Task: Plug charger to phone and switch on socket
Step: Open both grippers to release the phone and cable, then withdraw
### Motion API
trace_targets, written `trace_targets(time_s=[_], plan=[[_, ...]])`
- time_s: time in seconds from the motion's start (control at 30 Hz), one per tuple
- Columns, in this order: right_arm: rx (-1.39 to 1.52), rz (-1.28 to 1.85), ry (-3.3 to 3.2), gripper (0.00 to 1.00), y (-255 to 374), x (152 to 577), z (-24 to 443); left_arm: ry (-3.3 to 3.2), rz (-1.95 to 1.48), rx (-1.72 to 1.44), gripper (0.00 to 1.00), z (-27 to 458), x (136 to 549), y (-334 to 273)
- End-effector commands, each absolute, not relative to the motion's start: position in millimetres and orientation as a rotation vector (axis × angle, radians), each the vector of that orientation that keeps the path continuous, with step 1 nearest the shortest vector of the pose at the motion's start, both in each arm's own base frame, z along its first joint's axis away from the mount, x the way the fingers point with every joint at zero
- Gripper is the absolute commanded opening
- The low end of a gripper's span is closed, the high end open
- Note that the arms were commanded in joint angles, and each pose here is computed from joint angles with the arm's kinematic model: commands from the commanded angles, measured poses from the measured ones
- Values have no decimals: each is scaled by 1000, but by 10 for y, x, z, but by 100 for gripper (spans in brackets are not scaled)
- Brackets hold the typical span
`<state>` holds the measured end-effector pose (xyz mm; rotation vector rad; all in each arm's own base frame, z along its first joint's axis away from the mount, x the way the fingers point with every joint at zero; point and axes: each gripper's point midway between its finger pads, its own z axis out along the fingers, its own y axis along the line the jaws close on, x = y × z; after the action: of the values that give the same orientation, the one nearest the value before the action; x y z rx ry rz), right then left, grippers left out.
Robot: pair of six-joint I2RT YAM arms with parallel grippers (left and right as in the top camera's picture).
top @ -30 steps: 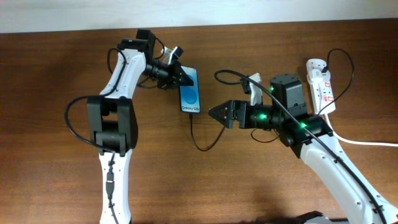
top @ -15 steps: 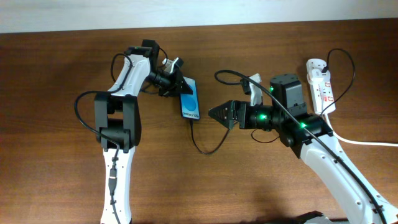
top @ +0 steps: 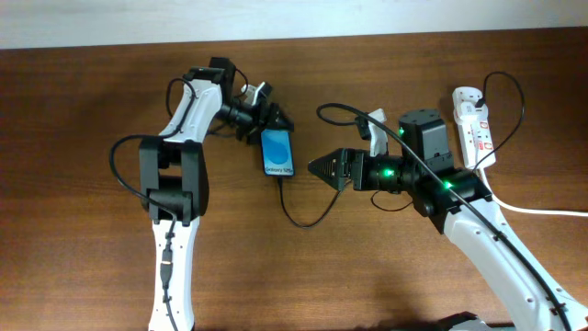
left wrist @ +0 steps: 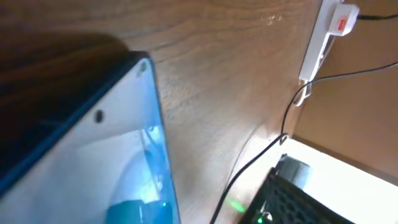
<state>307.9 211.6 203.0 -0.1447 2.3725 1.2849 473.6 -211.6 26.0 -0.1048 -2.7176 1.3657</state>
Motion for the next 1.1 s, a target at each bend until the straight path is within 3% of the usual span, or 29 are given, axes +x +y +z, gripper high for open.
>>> trace_targets(time_s=[0.0, 0.23, 0.83, 0.93, 1.07], plan=[[-160, 1268, 2359, 97, 2108, 3100, 2062, -2789, 1182, -99, 89, -51, 4716, -1972], [-159, 1267, 2361, 97, 2107, 3098, 2059, -2882, 865, -80, 100, -284, 4662, -1685], [-177, 1253, 2359, 97, 2100, 3098, 2048, -2969, 100, 71, 99, -529, 4552, -875], [-169, 1220, 2378, 96, 2070, 3098, 1999, -3019, 118, 98, 100, -82, 4710, -799], [-129, 1043, 2452, 96, 1899, 3146, 1984, -3261, 194, 82, 100, 1139, 4991, -812]])
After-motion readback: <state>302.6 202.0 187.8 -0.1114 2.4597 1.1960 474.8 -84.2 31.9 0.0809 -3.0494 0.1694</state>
